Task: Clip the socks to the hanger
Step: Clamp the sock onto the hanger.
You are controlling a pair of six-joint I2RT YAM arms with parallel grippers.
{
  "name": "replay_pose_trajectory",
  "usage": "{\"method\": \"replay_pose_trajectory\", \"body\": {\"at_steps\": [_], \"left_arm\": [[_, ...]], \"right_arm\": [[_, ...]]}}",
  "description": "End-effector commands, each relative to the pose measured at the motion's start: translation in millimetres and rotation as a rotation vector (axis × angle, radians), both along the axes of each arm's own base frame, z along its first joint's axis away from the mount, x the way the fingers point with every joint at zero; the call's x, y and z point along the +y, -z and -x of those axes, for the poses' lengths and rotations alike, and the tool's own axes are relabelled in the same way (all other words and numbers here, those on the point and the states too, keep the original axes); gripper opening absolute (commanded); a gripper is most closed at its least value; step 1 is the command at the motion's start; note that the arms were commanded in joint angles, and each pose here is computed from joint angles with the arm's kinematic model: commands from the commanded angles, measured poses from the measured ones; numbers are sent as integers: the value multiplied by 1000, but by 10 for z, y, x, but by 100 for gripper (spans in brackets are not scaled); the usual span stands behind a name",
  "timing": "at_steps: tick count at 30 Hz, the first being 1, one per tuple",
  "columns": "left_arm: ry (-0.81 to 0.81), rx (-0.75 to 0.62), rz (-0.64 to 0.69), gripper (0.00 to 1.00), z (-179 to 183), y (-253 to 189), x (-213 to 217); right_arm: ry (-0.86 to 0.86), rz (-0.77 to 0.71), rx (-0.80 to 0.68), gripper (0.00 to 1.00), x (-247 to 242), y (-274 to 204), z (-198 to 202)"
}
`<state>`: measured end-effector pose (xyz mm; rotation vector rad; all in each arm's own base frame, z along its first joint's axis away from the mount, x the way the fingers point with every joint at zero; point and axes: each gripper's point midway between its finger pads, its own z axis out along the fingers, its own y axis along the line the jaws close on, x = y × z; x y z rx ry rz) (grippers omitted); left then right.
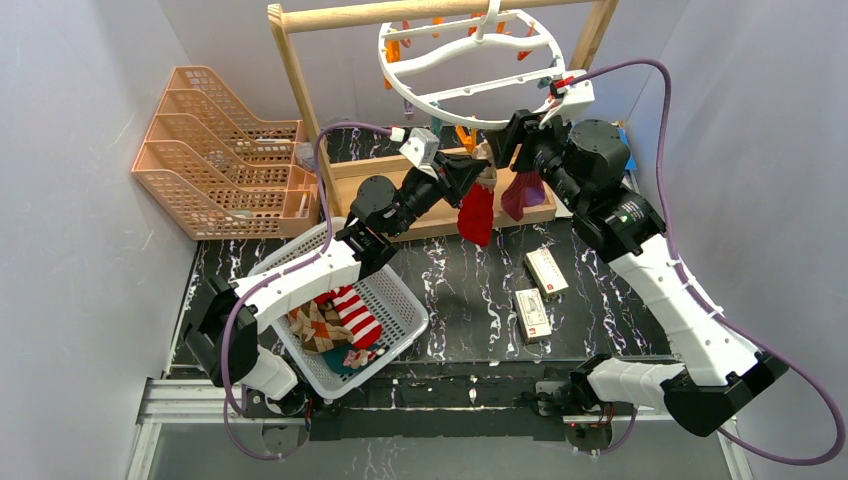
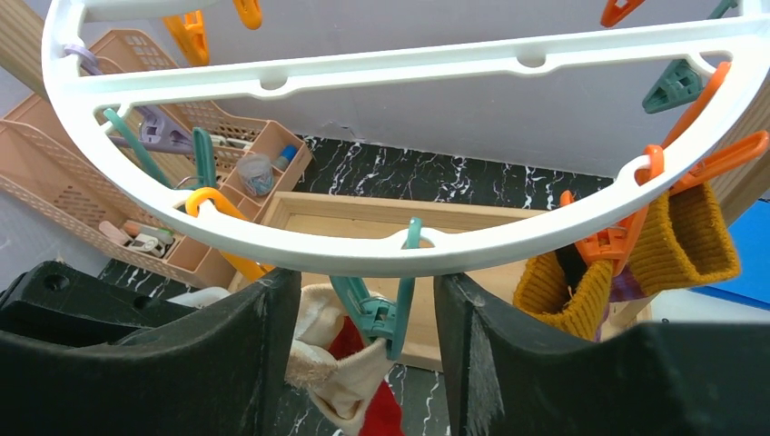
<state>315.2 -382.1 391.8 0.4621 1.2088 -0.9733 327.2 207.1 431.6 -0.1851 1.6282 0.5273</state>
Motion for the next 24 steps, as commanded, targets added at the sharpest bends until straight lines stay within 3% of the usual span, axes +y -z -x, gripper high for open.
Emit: {"method": "replay_pose_trajectory", "body": {"at_steps": [1,16,24], "left_arm": [[-4,-67,60,0,89,-344,86],[2,-73,68,0,105,-393,86],[1,-83,81,0,143,-468,131]], "right_arm": [[24,-45,-79,62,-68,-251,6],[33,-36,-67,38,-69,-200,-20],[36,-34,-59,31,-85,-166,-6]]}}
